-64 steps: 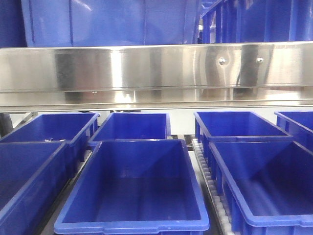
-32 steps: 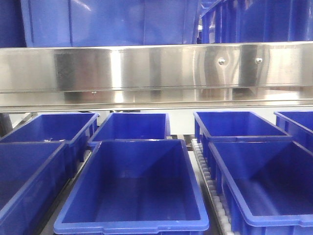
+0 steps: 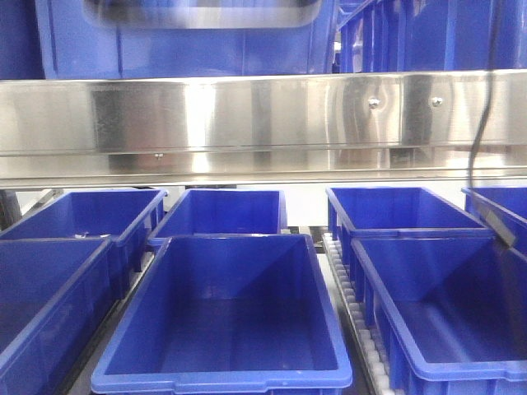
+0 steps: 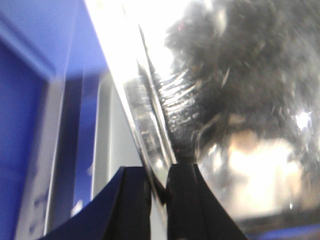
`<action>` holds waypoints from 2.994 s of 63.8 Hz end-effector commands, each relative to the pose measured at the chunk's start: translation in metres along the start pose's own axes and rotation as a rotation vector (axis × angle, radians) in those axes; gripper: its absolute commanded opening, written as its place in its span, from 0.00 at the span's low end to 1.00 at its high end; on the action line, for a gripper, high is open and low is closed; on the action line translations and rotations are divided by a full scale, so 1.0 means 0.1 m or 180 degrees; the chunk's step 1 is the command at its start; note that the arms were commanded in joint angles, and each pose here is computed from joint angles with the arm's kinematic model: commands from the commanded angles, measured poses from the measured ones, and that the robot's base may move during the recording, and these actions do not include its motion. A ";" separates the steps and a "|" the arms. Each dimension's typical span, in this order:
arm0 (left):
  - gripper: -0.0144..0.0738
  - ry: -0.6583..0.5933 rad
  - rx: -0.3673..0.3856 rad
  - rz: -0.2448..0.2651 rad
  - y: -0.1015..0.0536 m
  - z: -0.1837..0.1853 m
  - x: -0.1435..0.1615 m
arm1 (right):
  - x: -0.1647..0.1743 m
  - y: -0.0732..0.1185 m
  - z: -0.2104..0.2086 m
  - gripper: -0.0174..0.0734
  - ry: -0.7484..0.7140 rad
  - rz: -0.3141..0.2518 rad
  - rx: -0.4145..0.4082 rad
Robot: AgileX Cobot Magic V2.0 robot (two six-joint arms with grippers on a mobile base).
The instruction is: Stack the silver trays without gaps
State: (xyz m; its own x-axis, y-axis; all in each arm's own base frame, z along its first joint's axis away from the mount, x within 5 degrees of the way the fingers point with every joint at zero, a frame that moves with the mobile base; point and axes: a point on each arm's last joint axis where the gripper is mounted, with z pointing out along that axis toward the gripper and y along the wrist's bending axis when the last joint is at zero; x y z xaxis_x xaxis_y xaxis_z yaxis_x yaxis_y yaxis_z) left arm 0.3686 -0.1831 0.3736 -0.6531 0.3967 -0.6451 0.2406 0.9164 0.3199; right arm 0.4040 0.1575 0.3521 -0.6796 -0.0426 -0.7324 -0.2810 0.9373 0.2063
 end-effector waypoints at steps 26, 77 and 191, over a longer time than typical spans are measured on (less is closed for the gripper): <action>0.16 -0.0357 0.0249 0.0058 -0.13 0.11 -0.03 | 0.11 0.10 0.27 0.11 0.0179 -0.0012 -0.0129; 0.32 -0.1083 0.0296 -0.0314 0.16 -0.53 -0.27 | -0.22 0.20 -0.30 0.45 -0.0405 -0.0108 -0.0191; 0.14 -0.3099 0.0458 -0.1252 1.30 -3.02 2.87 | 2.07 -0.01 -3.86 0.10 -0.2627 -0.0375 -0.0727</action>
State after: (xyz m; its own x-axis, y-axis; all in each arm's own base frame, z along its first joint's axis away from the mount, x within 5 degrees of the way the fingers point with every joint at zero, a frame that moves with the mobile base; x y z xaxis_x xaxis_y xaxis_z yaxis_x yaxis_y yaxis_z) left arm -0.0029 0.0340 0.4395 0.1301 -0.1032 -0.9861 0.2568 0.9642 -0.0670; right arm 0.0034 0.0146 0.4492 0.0285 0.2078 -0.9778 -0.5053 0.8470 0.1653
